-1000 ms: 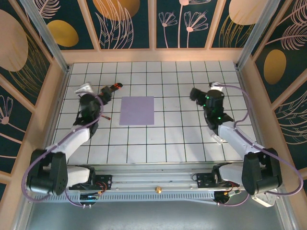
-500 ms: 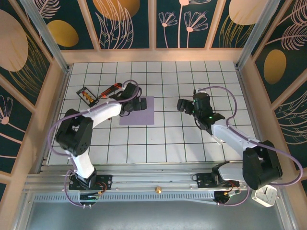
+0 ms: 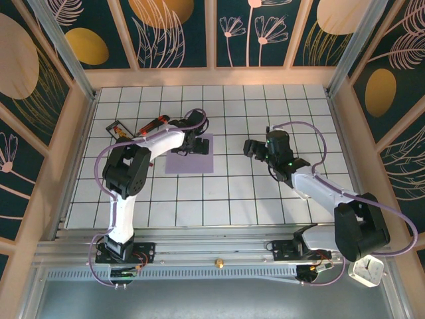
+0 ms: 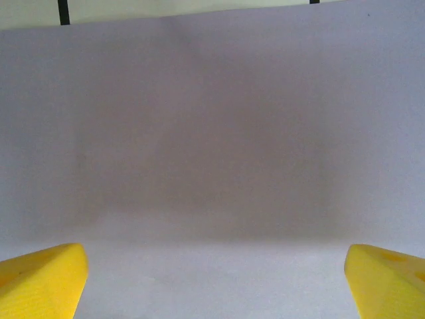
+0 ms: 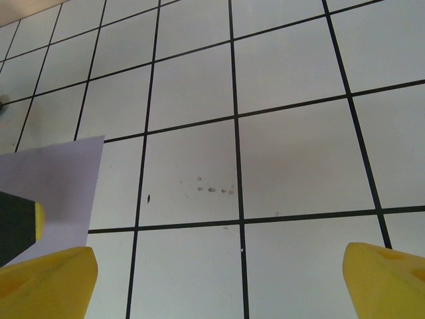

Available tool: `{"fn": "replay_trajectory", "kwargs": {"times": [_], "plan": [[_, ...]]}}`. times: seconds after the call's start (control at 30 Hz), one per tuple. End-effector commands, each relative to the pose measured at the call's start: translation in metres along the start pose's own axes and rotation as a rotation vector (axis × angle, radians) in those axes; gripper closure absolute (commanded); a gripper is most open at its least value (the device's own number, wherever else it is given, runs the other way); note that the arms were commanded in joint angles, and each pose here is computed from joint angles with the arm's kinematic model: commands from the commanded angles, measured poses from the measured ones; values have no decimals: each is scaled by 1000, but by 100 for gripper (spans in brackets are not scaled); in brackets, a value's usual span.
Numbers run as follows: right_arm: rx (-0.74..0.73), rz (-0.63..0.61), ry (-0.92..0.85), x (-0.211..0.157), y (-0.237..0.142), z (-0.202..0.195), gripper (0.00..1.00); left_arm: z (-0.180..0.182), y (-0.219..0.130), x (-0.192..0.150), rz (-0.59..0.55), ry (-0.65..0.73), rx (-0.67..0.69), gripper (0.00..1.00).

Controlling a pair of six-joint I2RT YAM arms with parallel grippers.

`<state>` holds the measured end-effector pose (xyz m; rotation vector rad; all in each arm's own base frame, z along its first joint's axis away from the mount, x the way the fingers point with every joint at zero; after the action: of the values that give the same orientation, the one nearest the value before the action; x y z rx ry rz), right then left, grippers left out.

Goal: Fold a paper plane with a square sheet of paper (pick it up from the middle)
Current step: First fold the square sheet of paper in half at the center of the table.

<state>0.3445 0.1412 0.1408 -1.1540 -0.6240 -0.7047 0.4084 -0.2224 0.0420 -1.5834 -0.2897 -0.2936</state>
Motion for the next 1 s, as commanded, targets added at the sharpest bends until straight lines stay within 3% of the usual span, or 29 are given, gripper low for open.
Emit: {"fn": "replay_trajectory", "kwargs": {"times": [0.0,0.97], "plan": [[9,6,-13,-7,4,1,4,4,2,-7,52,11,28,1],[36,52,10,-20,17,4,4,14,34,-48,148,-9,18,2]]}}
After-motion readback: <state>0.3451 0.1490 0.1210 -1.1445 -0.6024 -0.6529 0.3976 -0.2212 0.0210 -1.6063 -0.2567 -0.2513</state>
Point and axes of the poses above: each hand's point on the last joint's axis, 136 mm out from that joint toward the fingers, its own y axis out along the fingers, its own z axis along the line the jaws close on, x = y × z, the point moved 1 cm from there along -y, back along the fingers, and after that the axes turned 2 degrees about -y, right-handed, at the moved point
